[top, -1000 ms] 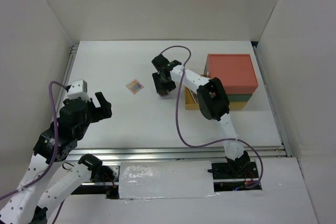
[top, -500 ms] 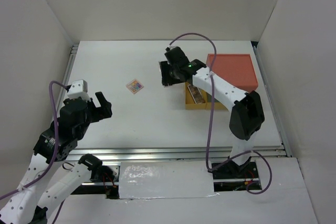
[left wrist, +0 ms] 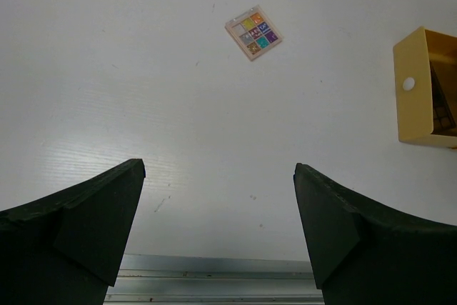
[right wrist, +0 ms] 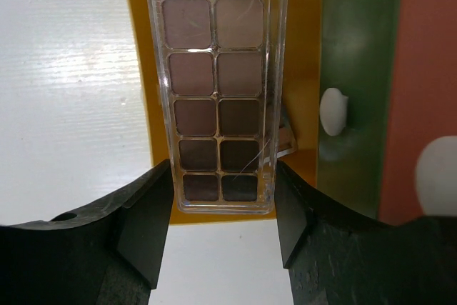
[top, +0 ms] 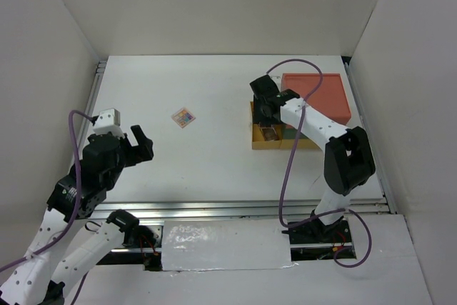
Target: Organize the makeup
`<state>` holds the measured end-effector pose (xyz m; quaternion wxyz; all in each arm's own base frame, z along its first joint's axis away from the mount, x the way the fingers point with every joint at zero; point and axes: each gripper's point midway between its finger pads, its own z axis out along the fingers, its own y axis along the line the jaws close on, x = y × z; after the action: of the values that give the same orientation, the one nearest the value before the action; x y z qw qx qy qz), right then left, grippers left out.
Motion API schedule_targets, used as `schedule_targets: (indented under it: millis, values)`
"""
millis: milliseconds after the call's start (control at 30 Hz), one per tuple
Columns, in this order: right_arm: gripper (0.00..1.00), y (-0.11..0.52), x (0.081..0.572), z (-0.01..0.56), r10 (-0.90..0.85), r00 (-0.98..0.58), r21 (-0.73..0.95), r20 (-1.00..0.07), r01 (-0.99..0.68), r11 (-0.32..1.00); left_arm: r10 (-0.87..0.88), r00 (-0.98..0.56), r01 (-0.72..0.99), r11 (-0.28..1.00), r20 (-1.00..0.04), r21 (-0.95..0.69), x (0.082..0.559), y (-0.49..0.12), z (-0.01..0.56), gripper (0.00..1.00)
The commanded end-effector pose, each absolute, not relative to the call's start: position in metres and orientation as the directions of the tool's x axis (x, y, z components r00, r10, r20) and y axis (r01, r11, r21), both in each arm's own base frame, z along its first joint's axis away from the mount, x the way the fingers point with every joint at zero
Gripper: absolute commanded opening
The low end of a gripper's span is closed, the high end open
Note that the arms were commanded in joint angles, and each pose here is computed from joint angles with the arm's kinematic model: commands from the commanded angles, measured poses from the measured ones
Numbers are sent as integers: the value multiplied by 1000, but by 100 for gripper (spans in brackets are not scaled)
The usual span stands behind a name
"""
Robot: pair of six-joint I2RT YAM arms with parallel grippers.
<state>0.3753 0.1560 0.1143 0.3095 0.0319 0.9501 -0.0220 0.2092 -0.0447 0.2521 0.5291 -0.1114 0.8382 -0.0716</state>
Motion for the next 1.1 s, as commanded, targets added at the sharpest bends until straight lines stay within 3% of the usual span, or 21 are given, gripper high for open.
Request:
schedule_targets:
  millis: [0,133,167,333,467,600,700,800,900,1067]
  values:
    - [42,146,383,138,76,-755,-12,-651,110,994,-250,-395,-87,968,-884,-235,215,-47,259,100]
    - [66,146,381,131,60,-770,-24,-635,98,995,-249,-405,-101,968,-880,-228,217,-47,256,99]
    - [77,146,380,131,62,-771,-21,-634,97,995,-248,-407,-103,969,-879,-226,217,-47,256,99]
    - [94,146,373,153,74,-732,23,-677,79,997,-246,-424,-130,969,-872,-210,222,-46,251,99]
    - [95,151,368,174,86,-702,75,-707,46,996,-245,-458,-183,967,-854,-179,225,-41,245,99]
    - [100,176,354,204,99,-646,180,-757,-61,982,-386,-462,-228,922,-798,-314,233,-58,237,99]
    - [100,212,333,218,75,-624,263,-778,-215,941,-484,-451,-217,875,-750,-433,255,-84,227,99]
    - [100,248,301,233,28,-604,333,-796,-399,855,-510,-467,-250,860,-722,-445,288,-101,215,99]
    - [100,266,273,246,11,-584,362,-811,-487,795,-482,-546,-318,876,-685,-363,332,-120,182,99]
    - [100,275,235,255,4,-575,407,-818,-574,710,-456,-546,-385,881,-702,-273,397,-108,159,99]
